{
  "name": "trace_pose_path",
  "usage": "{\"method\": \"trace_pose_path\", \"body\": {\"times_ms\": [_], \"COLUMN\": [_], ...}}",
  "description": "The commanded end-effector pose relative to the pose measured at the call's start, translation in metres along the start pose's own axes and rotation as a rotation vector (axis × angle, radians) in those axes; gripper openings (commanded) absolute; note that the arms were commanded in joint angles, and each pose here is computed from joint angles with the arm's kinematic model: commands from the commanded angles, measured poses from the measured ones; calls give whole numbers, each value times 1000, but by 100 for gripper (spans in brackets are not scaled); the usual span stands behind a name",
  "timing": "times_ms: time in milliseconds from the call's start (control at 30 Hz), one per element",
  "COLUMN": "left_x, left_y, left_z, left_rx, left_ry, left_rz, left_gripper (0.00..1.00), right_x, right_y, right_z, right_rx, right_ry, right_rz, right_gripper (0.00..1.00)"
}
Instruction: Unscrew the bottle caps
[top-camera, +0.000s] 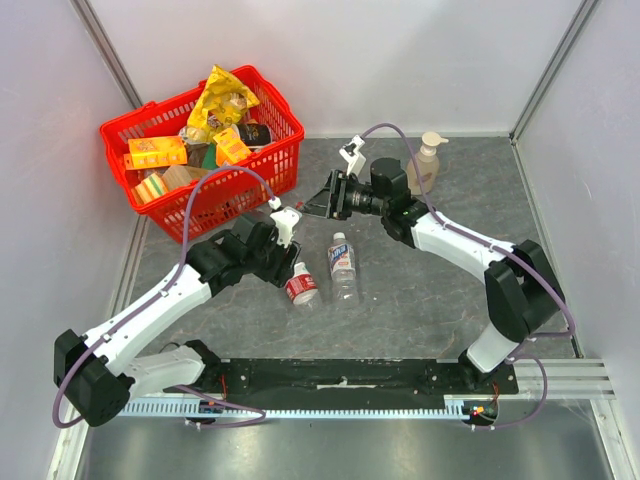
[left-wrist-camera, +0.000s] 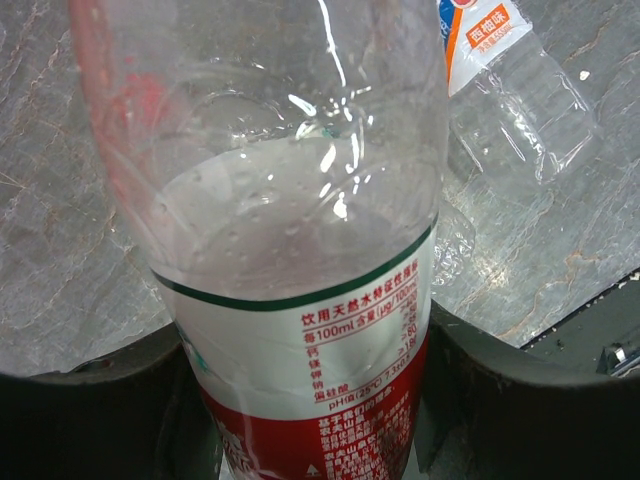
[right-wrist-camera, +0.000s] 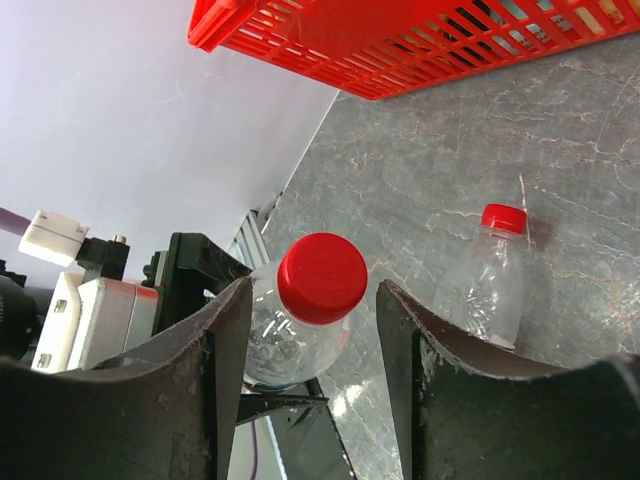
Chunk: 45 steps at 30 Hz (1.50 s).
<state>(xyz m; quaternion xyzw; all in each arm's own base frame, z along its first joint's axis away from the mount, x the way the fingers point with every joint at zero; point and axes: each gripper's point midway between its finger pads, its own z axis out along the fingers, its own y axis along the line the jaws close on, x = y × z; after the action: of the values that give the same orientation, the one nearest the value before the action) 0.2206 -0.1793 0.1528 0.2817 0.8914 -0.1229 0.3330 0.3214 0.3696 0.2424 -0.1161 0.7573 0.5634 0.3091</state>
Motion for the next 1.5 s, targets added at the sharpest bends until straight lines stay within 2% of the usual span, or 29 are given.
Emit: {"method": "trace_pose_path", "body": {"times_ms": [0, 333, 533, 733, 967, 1000, 1067, 1133, 1200, 1467], "left_x": [-10, -10, -10, -10, -19, -22, -29, -38, -47, -75], "left_y": [-5, -6, -6, -5, -10, -12, -16, -22, -29, -54], "left_z": [-2, -1, -2, -4, -14, -17, -23, -30, -36, -37], "left_rx": [37, 42, 40, 38, 63, 72, 94, 127, 166, 298], "left_ry": [-43, -43, -46, -53, -104, -120, -159, -205, -249, -328], "left_rz": [37, 39, 40, 39, 29, 25, 14, 0, -20, -70], "left_gripper": [44, 44, 44, 44, 44, 45, 55, 73, 85, 91], "right_x": [-18, -22, -21, -19, -9, -7, -6, -7, -8, -11], "right_y": [23, 36, 36, 34, 29, 29, 29, 28, 32, 34], "right_z": [3, 2, 2, 2, -5, -7, -14, -22, -30, -59], "right_rx": [-77, -141, -146, -145, -140, -139, -138, -130, -139, -137], "right_ry": [-45, -62, -65, -66, -58, -60, -84, -123, -166, -326], "right_rz": [-15, 9, 22, 16, -40, -45, -50, -39, -27, 59], "right_gripper": [58, 54, 38, 2, 0, 0, 0, 0, 0, 0]}}
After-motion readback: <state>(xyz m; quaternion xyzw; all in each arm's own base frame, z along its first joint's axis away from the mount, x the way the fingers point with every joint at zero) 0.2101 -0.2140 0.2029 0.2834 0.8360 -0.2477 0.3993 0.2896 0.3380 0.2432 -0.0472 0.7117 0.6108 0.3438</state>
